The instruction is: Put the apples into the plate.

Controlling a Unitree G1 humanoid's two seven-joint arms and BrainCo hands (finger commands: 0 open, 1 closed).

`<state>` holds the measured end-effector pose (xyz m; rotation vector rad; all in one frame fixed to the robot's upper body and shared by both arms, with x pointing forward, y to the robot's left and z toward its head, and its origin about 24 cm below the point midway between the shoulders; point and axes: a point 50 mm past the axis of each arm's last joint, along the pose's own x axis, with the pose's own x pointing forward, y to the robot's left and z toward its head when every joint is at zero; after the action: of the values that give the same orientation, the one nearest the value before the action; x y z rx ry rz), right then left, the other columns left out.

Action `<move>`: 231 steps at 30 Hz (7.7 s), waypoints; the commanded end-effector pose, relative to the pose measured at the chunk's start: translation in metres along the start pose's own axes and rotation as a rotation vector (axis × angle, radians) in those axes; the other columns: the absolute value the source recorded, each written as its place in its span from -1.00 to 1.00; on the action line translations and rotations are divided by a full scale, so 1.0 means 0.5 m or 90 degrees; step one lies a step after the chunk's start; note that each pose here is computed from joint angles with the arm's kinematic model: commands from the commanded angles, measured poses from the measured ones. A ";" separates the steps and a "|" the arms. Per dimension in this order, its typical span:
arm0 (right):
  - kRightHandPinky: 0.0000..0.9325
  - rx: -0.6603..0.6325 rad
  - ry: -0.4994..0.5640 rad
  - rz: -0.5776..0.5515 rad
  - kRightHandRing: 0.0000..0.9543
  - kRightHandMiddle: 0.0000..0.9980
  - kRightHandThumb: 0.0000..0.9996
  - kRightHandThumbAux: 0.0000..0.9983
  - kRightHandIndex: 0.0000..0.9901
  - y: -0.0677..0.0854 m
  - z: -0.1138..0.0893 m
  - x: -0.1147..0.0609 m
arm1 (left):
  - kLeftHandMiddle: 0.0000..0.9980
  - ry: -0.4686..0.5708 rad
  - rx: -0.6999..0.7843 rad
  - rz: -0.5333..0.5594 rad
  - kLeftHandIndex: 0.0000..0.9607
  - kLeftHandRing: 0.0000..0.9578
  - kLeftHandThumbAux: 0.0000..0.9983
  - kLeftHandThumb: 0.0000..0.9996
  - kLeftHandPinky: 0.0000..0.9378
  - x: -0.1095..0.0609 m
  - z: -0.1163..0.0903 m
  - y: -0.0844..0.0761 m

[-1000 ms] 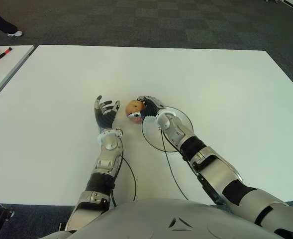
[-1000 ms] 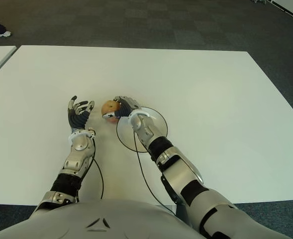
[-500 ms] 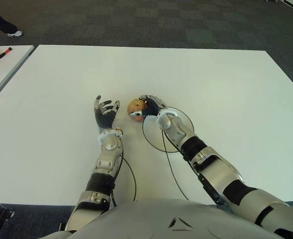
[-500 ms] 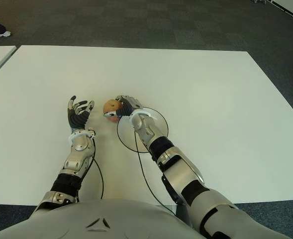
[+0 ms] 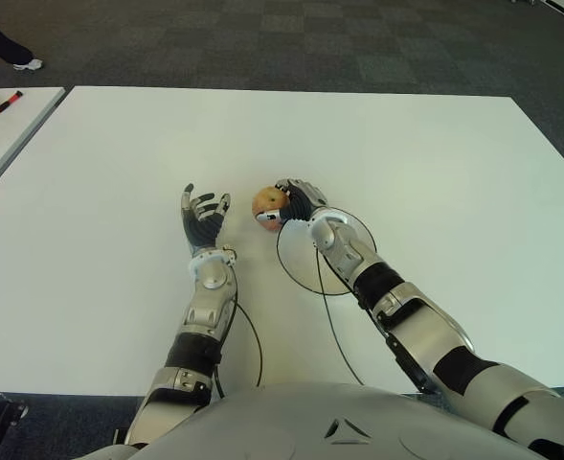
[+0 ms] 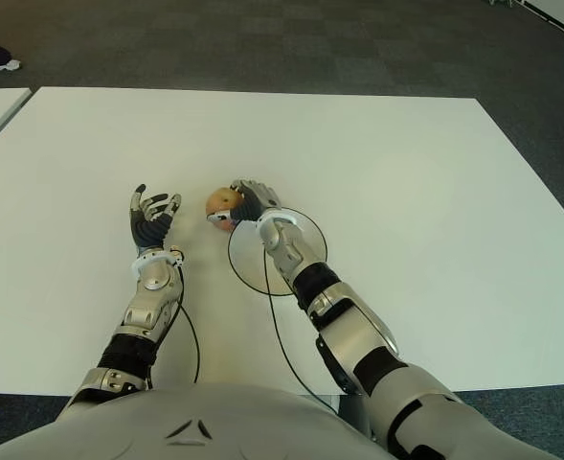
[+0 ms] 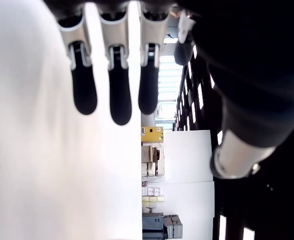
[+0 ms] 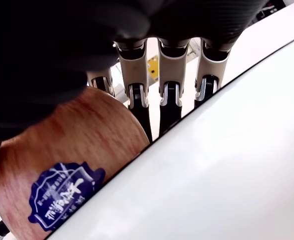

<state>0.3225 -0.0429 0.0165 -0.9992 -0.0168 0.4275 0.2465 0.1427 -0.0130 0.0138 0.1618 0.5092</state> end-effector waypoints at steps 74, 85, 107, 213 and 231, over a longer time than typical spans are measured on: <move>0.01 0.054 -0.064 -0.098 -0.01 -0.07 0.61 0.01 -0.24 -0.064 0.026 -0.002 | -0.36 0.054 -0.052 -0.030 -0.81 -0.14 0.48 -0.75 -0.05 -0.024 -0.016 -0.070; -0.01 0.064 -0.078 -0.108 -0.01 -0.03 0.90 0.24 -0.25 -0.083 0.033 0.000 | -0.35 0.057 -0.055 -0.029 -0.84 -0.14 0.49 -0.74 -0.06 -0.022 -0.019 -0.071; 0.02 0.062 -0.084 -0.115 0.00 -0.03 0.89 0.25 -0.26 -0.097 0.036 0.001 | -0.35 0.059 -0.055 -0.029 -0.85 -0.14 0.52 -0.75 -0.06 -0.020 -0.022 -0.073; -0.59 -0.128 0.010 0.177 -0.85 -1.00 0.00 -0.30 -1.00 -0.006 -0.046 -0.004 | -0.33 0.034 -0.052 -0.027 -0.80 -0.16 0.47 -0.61 -0.10 -0.042 0.013 -0.081; -0.57 -0.139 0.015 0.183 -0.82 -1.00 -0.03 -0.31 -1.00 -0.008 -0.050 0.003 | -0.31 0.035 -0.057 -0.027 -0.79 -0.14 0.50 -0.57 -0.09 -0.041 0.015 -0.085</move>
<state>0.3345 -0.0608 0.0177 -1.2036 0.0509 0.6557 0.2480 0.1348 -0.0109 0.0527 0.1659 0.5013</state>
